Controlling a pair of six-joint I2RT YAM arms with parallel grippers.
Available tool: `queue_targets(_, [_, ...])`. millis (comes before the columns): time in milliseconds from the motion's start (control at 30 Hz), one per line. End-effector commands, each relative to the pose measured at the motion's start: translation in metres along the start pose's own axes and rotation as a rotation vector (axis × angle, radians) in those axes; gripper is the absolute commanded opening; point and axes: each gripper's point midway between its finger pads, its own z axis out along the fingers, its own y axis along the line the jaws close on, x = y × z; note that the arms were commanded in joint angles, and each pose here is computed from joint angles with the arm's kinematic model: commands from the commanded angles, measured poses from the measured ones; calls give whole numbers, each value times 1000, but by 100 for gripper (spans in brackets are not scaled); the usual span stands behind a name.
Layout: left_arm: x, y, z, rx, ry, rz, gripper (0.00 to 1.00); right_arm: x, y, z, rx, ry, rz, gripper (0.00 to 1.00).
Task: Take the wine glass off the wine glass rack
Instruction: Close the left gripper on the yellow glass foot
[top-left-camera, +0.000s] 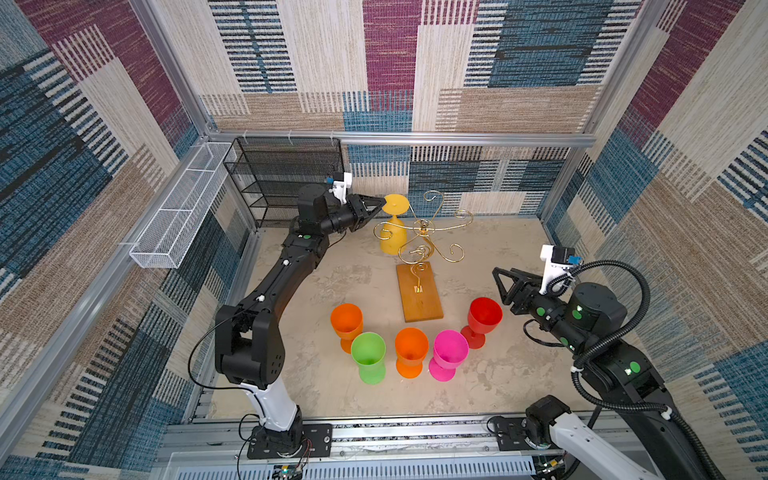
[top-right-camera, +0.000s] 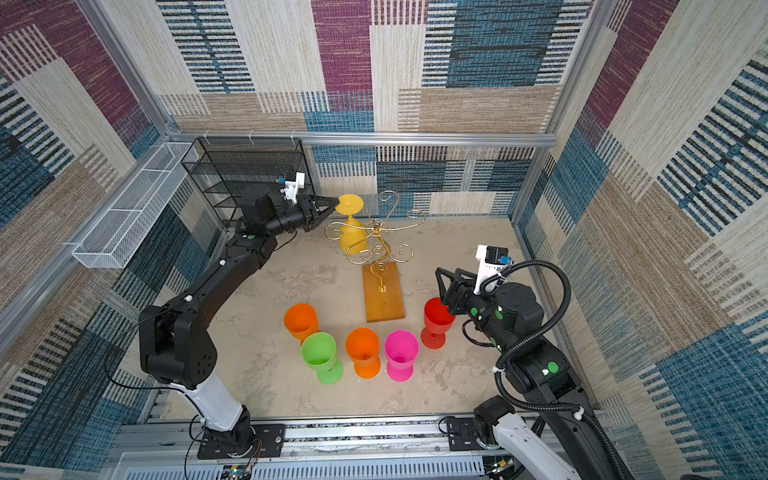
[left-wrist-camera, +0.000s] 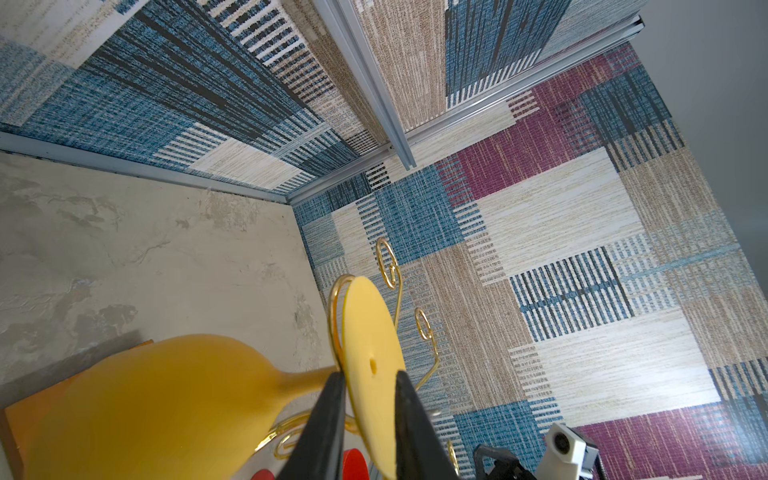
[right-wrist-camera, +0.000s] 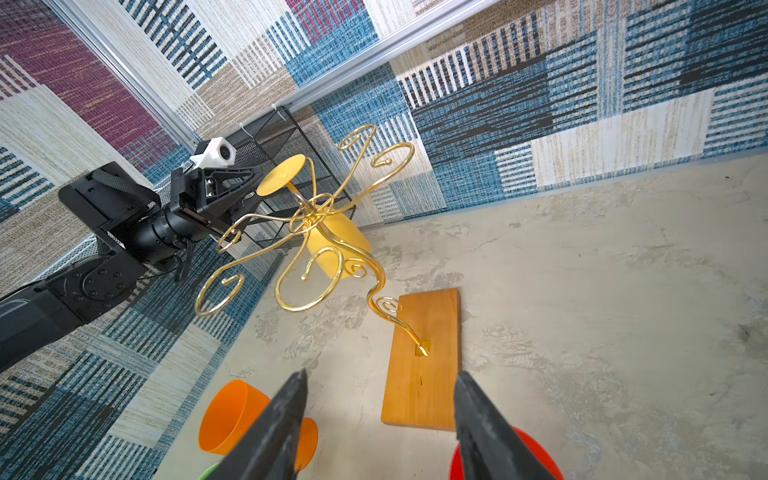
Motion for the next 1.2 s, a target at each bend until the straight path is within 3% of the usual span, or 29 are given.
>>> queue_targets(0, [0,-6,1,22,13,10,22,-3,0,1,0,-17,7,59])
queue_targets(700, [-4,-17,1,43,15,0,0,0,-3,-1,12,-16,10,59])
queue_targets(1167, [-14,-22,6,72,0,-28,0,-1,-6,-6,24,-27,4,60])
